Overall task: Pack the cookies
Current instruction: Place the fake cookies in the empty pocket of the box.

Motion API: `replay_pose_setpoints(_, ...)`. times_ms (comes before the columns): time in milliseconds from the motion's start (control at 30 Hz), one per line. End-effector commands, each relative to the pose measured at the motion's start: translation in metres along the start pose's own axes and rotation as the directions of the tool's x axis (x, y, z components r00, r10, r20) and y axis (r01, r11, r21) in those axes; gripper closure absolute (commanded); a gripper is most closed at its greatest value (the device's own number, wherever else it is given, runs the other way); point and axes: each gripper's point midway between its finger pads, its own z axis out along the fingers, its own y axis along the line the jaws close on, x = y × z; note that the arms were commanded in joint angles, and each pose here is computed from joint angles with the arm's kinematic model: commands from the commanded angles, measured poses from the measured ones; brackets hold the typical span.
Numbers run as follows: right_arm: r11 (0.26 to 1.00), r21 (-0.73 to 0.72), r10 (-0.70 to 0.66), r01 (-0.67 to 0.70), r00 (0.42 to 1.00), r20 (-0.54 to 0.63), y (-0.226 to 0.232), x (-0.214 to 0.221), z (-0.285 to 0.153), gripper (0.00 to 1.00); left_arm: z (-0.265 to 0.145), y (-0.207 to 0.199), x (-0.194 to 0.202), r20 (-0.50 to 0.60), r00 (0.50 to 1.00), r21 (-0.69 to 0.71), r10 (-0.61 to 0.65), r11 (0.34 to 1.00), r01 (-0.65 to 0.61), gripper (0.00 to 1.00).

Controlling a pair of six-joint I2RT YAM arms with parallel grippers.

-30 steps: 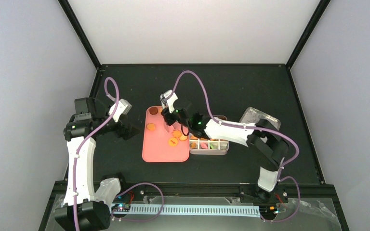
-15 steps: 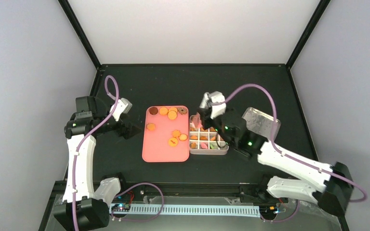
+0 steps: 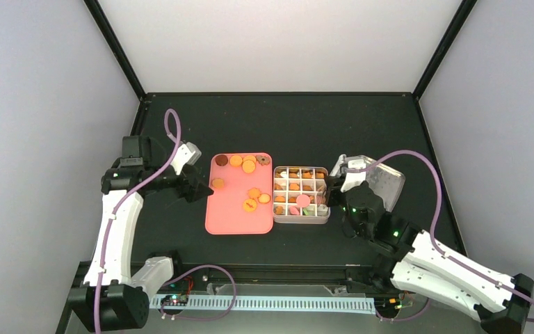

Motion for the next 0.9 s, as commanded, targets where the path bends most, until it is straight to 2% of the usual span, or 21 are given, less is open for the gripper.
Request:
replay_pose_setpoints(0, 0.997, 0.067, 0.037, -0.034, 0.999, -0.033, -0.012, 0.012, 0.001, 0.80, -0.004, -0.001, -0.014, 0.016, 0.999, -0.006, 0.035, 0.999, -0.035, 0.01)
replay_pose_setpoints(167, 0.999, 0.033, 0.043, -0.043, 0.999, -0.027, -0.006, 0.011, 0.002, 0.80, -0.003, -0.002, -0.009, 0.001, 0.999, -0.002, 0.042, 0.999, -0.042, 0.01)
replay_pose_setpoints(333, 0.997, -0.077, 0.026, -0.024, 1.000, 0.015, 0.021, -0.007, 0.007, 0.78, -0.001, -0.003, -0.009, -0.002, 0.999, 0.003, 0.042, 0.999, -0.042, 0.01)
replay_pose_setpoints(467, 0.992, -0.121, -0.023, 0.022, 1.000, -0.005, 0.045, -0.013, 0.023, 0.78, -0.004, -0.003, -0.011, -0.002, 0.999, -0.004, 0.049, 0.999, -0.049, 0.01)
replay_pose_setpoints(667, 0.992, -0.101, -0.080, 0.075, 0.996, -0.041, 0.061, -0.001, 0.051, 0.78, -0.006, -0.007, -0.009, -0.014, 0.998, -0.005, 0.061, 0.998, -0.061, 0.01)
replay_pose_setpoints(867, 0.989, -0.060, -0.135, 0.132, 0.990, -0.048, 0.060, 0.007, 0.062, 0.71, -0.006, -0.006, -0.008, -0.021, 0.997, -0.010, 0.069, 0.998, -0.069, 0.01)
